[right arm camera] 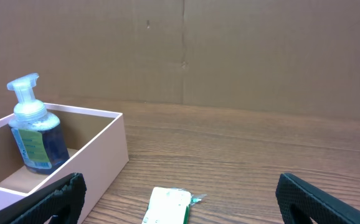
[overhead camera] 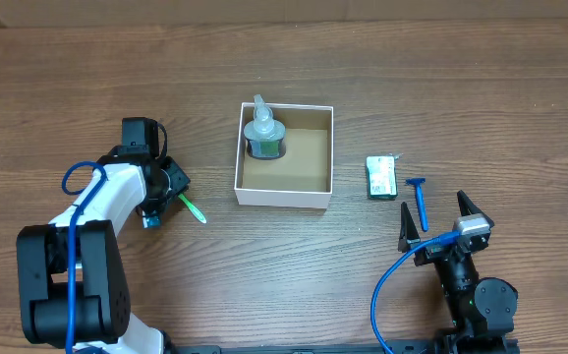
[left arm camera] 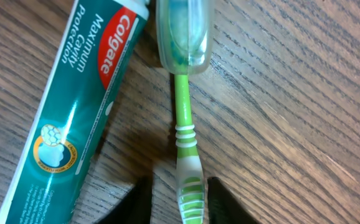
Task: Pack container
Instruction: 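Move left gripper to the green toothbrush and grasp its handle, then lift the toothbrush with left gripper and carry it into the box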
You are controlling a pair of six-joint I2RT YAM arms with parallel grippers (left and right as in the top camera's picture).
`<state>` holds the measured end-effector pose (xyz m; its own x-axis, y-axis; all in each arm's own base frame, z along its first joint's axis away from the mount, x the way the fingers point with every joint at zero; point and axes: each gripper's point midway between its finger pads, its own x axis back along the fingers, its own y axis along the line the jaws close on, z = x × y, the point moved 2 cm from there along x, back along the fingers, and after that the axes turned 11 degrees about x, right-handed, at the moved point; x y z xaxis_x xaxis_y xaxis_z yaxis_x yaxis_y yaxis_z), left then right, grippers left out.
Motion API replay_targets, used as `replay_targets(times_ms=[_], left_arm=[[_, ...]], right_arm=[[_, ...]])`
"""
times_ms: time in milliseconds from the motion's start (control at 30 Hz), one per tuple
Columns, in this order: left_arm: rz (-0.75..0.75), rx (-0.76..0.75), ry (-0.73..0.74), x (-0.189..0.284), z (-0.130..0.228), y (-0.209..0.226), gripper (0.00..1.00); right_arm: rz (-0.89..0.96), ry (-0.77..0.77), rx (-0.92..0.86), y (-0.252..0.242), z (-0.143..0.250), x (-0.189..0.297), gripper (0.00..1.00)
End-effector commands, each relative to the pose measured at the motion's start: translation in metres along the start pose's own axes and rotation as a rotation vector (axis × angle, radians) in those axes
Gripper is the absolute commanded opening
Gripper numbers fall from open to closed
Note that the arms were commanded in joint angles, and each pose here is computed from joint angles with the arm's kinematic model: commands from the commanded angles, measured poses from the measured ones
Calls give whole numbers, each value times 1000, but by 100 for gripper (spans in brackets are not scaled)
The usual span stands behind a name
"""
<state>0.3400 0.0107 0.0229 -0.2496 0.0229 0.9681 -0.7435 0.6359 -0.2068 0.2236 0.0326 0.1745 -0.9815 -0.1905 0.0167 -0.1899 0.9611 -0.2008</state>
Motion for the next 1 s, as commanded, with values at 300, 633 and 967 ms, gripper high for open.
replay_targets(times_ms=[300, 633, 967], left_arm=[[40, -83, -23, 10, -12, -17, 14], [50, -201, -38, 60, -36, -47, 12], [120, -336, -126, 153, -64, -94, 15]], right_arm=[[-6, -4, 4, 2, 2, 0, 100], [-6, -4, 4, 2, 2, 0, 100], [-6, -4, 4, 2, 2, 0, 100]])
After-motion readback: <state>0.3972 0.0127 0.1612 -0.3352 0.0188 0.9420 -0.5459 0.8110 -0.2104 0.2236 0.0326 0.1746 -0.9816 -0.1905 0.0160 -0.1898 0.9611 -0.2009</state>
